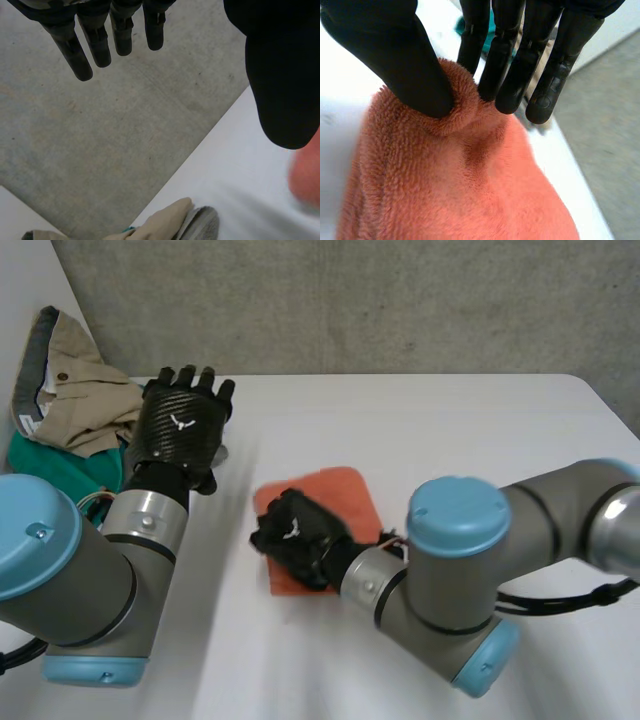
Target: Fold the laundry.
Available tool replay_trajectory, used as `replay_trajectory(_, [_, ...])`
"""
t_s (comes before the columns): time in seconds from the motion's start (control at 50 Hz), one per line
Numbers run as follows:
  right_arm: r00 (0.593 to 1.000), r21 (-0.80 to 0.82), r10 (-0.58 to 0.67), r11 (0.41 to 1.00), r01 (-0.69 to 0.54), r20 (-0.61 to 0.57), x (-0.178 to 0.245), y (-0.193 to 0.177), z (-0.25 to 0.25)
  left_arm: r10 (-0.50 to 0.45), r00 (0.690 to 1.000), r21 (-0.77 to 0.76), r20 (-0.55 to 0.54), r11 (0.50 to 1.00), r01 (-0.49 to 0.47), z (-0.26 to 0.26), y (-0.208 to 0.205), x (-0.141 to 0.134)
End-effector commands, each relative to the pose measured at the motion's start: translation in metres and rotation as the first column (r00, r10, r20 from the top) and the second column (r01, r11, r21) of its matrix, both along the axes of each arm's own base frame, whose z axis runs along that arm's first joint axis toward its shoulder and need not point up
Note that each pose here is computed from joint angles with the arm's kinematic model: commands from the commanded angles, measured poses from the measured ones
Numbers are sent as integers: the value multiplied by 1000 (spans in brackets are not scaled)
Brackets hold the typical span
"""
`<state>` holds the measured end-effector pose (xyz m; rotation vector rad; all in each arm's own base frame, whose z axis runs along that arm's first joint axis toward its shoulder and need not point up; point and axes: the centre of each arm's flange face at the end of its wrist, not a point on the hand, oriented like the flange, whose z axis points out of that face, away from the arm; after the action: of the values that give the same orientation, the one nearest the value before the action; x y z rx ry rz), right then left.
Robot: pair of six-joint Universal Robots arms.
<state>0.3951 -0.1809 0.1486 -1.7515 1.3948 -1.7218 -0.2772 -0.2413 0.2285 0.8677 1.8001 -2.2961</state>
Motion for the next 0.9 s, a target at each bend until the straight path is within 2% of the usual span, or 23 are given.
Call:
replay_trajectory(0.02, [982, 10, -183, 983, 183, 50, 0, -24, 14, -10, 1000, -2, -14, 1000, 10, 1, -3, -3])
replay_trajectory(0.06, [948, 78, -294, 955, 285, 127, -6, -30, 35, -21, 999, -3, -28, 1000, 21, 2, -3, -6])
replay_trajectory(0.14, [879, 243, -403, 906, 346, 255, -22, -40, 66, -51, 996, 2, -77, 999, 51, 5, -6, -15])
replay_trajectory(0.18, [852, 306, -450, 878, 368, 267, -34, -49, 70, -86, 990, 17, -113, 996, 89, 4, -2, -25])
replay_trajectory(0.22, [810, 385, -531, 822, 421, 248, -54, -66, 71, -114, 984, 34, -134, 992, 120, 2, 3, -33])
replay_trajectory(0.28, [784, 456, -589, 762, 460, 194, -70, -77, 68, -155, 977, 87, -147, 982, 169, -5, 14, -46])
replay_trajectory(0.4, [797, 519, -598, 711, 475, 90, -71, -87, 40, -195, 971, 248, -137, 943, 224, -29, 28, -65])
replay_trajectory(0.5, [814, 554, -580, 690, 466, 37, -66, -92, 20, -164, 983, 390, -86, 902, 184, -54, 28, -63])
replay_trajectory(0.6, [851, 602, -525, 670, 435, -31, -57, -89, -5, -152, 988, 489, -12, 861, 138, -70, 31, -57])
replay_trajectory(0.7, [854, 611, -515, 654, 445, -71, -55, -91, -20, -130, 989, 557, 65, 828, 73, -86, 27, -47])
replay_trajectory(0.8, [862, 574, -500, 683, 452, -83, -54, -92, -22, -107, 987, 554, 123, 832, 21, -91, 15, -39])
replay_trajectory(0.9, [859, 495, -509, 734, 464, -51, -56, -91, 4, -119, 986, 531, 116, 846, 39, -84, 12, -43])
